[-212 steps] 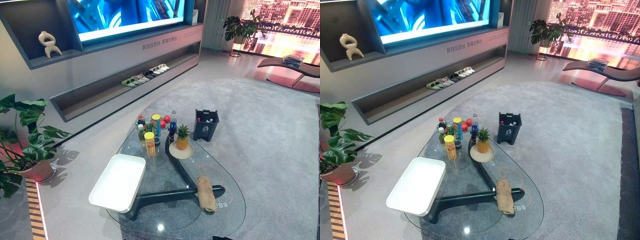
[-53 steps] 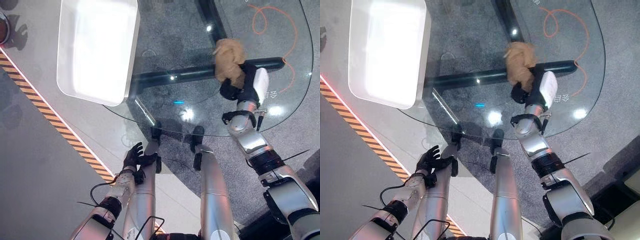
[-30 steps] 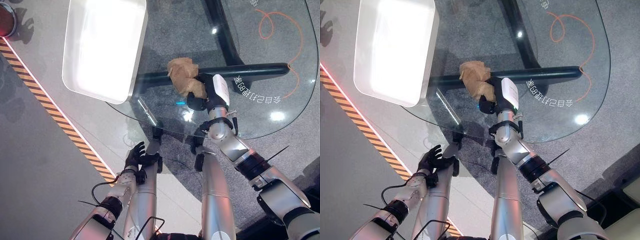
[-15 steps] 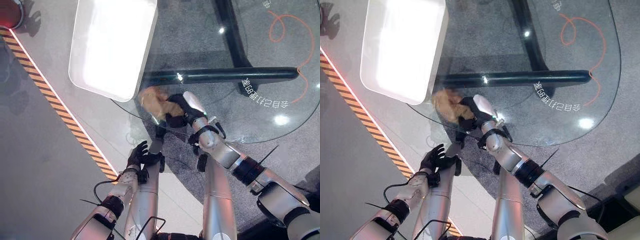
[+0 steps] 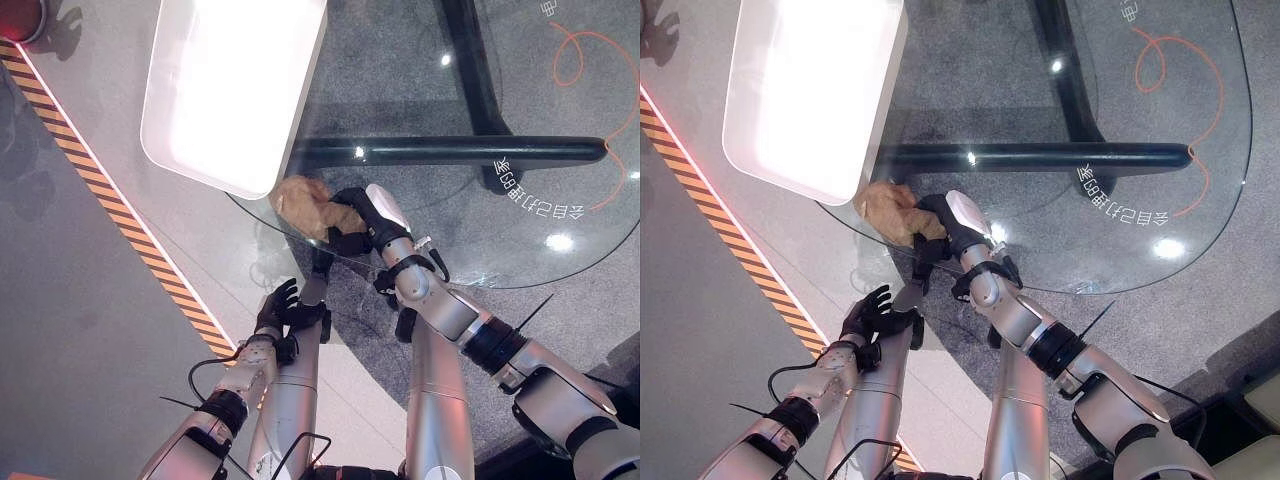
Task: Wipe the table with a cloth and put it in the basket.
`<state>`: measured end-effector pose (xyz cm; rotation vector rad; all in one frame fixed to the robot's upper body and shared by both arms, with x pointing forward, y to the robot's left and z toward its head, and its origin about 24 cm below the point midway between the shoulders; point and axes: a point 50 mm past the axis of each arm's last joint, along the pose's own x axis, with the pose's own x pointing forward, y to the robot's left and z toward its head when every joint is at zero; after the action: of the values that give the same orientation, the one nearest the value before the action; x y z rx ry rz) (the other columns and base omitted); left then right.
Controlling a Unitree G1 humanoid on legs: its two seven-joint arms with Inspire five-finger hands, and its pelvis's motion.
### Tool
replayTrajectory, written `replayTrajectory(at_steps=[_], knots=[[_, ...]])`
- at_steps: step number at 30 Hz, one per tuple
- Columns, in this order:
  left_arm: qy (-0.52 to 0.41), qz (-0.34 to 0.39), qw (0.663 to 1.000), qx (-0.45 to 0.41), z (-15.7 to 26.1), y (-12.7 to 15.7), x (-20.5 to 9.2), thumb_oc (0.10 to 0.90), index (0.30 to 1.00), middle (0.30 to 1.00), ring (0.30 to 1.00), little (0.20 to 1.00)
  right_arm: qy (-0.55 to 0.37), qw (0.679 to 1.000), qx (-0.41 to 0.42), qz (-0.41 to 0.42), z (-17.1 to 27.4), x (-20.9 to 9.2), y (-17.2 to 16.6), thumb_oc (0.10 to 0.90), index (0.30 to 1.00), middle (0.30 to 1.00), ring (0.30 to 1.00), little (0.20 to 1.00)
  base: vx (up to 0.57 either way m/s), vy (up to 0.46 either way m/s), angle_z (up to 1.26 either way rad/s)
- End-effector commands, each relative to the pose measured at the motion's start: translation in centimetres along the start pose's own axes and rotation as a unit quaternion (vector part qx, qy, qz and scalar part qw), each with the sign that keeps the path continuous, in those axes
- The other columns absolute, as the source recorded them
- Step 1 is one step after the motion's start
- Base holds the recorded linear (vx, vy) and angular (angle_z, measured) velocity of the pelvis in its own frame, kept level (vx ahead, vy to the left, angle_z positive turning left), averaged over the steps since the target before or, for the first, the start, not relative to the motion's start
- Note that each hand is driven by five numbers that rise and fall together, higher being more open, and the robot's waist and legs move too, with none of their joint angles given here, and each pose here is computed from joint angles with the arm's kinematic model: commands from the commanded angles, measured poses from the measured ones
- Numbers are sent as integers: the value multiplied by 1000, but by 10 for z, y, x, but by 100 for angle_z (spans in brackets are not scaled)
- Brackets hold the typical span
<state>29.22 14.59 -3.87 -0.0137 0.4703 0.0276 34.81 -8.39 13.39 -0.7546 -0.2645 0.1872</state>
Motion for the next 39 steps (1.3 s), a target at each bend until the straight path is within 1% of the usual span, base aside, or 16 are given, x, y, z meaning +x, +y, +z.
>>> replayTrajectory(at_steps=[1, 8, 11, 14, 15, 21, 24, 28, 36, 37, 38, 39], knots=[[107, -7, 994, 10, -69, -5, -28, 800, 900, 900, 900, 900, -140, 984, 72, -79, 55, -2, -27, 100, 300, 300, 300, 200, 0, 0, 0], [115, -2, 993, 5, -75, -3, -30, 800, 900, 900, 900, 900, -83, 972, 84, -201, 39, 3, -58, 100, 300, 300, 300, 200, 0, 0, 0], [115, 1, 993, 2, -76, -1, -30, 800, 900, 900, 900, 900, -41, 958, 91, -269, 23, 4, -78, 100, 300, 300, 300, 200, -4, -1, -2], [114, 7, 993, -1, -79, 1, -31, 800, 900, 900, 900, 900, -2, 941, 77, -330, 5, 2, -104, 100, 300, 300, 300, 200, -2, -11, -4], [114, 7, 993, -1, -79, 2, -31, 800, 900, 900, 900, 900, 2, 939, 75, -336, 3, 1, -107, 100, 300, 300, 300, 200, 1, -9, -6], [113, 17, 993, -4, -81, 13, -34, 800, 900, 900, 900, 900, 74, 896, 44, -436, -34, -14, -157, 100, 300, 300, 300, 200, 2, -20, -5], [112, 25, 993, -12, -83, 20, -36, 800, 900, 900, 900, 900, 94, 874, 44, -475, -46, -24, -170, 100, 300, 300, 300, 200, -1, 2, -1], [111, 31, 993, -16, -86, 27, -40, 800, 900, 900, 900, 900, 113, 839, 53, -530, -60, -39, -184, 100, 300, 300, 300, 200, 2, 6, -5], [100, 37, 994, -21, -84, 32, -42, 800, 900, 900, 900, 900, 128, 716, 96, -679, -86, -78, -208, 100, 300, 300, 300, 200, -2, -4, -4], [100, 36, 994, -21, -84, 32, -42, 800, 900, 900, 900, 900, 128, 714, 97, -682, -86, -79, -208, 100, 300, 300, 300, 200, -9, -15, -5], [99, 36, 994, -21, -83, 33, -42, 800, 900, 900, 900, 900, 127, 701, 97, -695, -88, -82, -210, 100, 300, 300, 300, 200, -16, -17, -4], [97, 36, 994, -20, -81, 33, -41, 800, 900, 900, 900, 900, 121, 681, 103, -715, -87, -86, -213, 100, 300, 300, 300, 200, 0, 0, 0]])
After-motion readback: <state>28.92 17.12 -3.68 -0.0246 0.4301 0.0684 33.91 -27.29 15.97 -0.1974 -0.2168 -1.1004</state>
